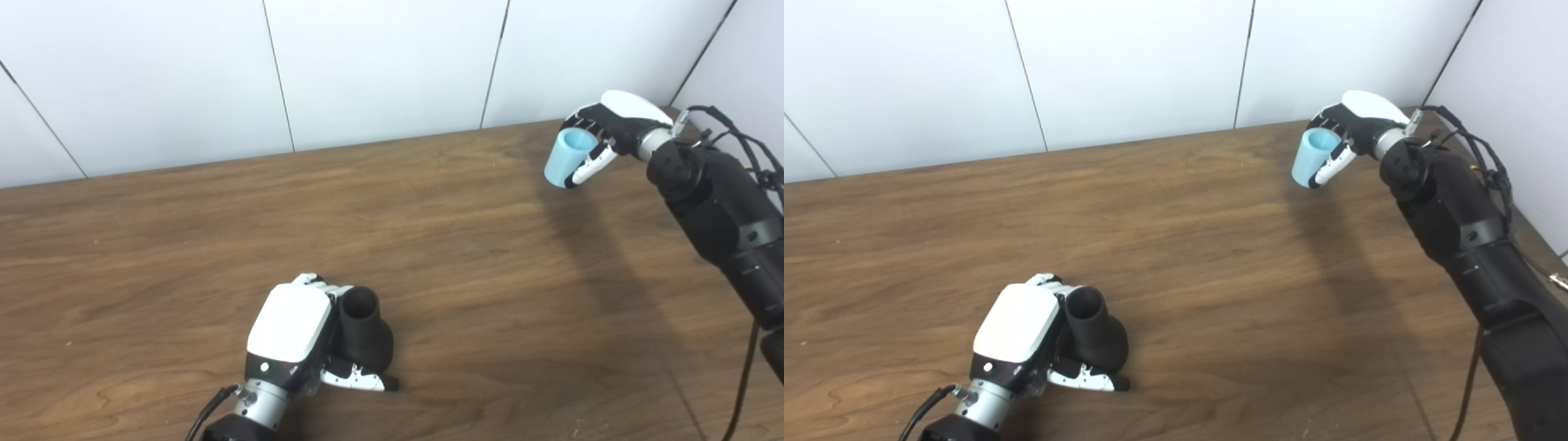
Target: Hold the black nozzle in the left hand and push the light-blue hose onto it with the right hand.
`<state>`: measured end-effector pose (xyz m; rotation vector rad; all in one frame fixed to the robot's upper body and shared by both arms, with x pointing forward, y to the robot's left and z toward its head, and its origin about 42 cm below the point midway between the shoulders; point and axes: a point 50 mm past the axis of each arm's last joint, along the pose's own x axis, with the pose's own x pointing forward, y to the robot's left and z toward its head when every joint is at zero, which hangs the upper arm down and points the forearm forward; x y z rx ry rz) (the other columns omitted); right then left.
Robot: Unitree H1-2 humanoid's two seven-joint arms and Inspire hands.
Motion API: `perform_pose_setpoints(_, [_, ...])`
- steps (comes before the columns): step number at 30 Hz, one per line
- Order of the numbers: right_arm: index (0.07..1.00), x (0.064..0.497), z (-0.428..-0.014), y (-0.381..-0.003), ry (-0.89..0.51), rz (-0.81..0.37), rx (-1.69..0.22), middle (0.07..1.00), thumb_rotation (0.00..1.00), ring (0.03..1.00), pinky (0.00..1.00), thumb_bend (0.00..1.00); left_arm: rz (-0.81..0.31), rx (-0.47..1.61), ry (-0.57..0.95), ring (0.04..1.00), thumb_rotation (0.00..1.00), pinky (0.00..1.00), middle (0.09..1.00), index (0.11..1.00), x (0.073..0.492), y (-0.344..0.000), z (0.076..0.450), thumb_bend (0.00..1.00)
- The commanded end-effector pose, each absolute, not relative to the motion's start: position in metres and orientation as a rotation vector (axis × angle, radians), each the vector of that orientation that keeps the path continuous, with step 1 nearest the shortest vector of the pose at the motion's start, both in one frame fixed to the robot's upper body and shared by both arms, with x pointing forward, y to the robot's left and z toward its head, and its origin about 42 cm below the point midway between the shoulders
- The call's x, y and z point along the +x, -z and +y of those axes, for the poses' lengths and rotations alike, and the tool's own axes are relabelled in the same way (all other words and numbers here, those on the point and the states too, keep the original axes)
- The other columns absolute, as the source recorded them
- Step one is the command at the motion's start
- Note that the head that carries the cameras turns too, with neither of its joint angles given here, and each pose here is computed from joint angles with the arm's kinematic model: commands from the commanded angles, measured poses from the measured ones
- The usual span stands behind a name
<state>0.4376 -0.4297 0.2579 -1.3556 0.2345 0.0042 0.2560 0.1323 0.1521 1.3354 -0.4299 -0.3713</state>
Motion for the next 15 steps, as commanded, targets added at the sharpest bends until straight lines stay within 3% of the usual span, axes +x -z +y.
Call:
perform_pose_setpoints(1, [0.708,0.4422,-0.4377,-0.2898,0.041,0.159,-1.404,0.707,0.2,0.689,0.67,0.89,-0.399,1.391,0.397,0.577,0.0,0.78,0.481,0.493,0.2563,-0.1475,0.1411,0.52])
perform_pose_setpoints(9, [0.677,0.4433,-0.437,-0.2902,0.039,0.154,-1.409,0.655,0.19,0.623,0.59,0.86,-0.4,1.393,0.397,0.579,0.0,0.77,0.485,0.49,0.2565,-0.1476,0.1416,0.52])
perform_pose_setpoints(13, [0.634,0.4415,-0.4347,-0.2898,0.059,0.119,-1.414,0.614,0.11,0.565,0.56,0.82,-0.397,1.386,0.399,0.586,0.0,0.78,0.488,0.488,0.2567,-0.1481,0.1417,0.52])
perform_pose_setpoints(14, [0.551,0.4407,-0.433,-0.2897,0.072,0.116,-1.424,0.593,0.13,0.541,0.54,0.64,-0.396,1.387,0.399,0.587,0.0,0.78,0.487,0.489,0.2567,-0.1482,0.1416,0.52])
perform_pose_setpoints(15, [0.532,0.4402,-0.4315,-0.2897,0.086,0.115,-1.43,0.53,0.06,0.523,0.54,0.59,-0.397,1.389,0.399,0.588,0.0,0.78,0.487,0.489,0.2567,-0.1482,0.1415,0.52])
